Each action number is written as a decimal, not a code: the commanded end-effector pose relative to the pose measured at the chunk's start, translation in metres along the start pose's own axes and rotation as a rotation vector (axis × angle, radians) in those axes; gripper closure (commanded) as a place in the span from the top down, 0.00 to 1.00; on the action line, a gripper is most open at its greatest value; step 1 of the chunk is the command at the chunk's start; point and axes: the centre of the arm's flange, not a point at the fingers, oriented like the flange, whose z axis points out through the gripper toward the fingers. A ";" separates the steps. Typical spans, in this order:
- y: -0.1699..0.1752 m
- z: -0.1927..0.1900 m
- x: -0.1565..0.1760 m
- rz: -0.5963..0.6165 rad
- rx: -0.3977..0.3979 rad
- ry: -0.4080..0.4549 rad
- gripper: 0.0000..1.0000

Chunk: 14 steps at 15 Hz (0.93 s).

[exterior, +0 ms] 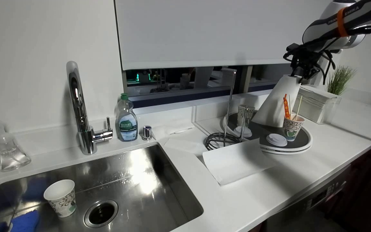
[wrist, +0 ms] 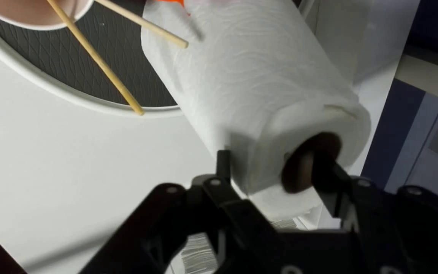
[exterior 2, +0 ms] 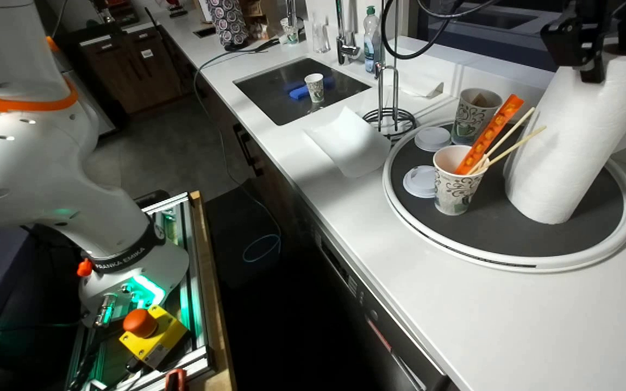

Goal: Put the paper towel roll on the silver stand.

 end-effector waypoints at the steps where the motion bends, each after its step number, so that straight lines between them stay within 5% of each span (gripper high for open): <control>1: -0.003 -0.001 -0.004 0.024 0.000 -0.004 0.27; 5: -0.001 -0.004 -0.003 0.018 -0.006 -0.005 0.01; 10: -0.004 -0.059 0.031 0.035 0.108 0.105 0.02; 14: -0.004 -0.158 0.051 -0.057 0.192 0.119 0.03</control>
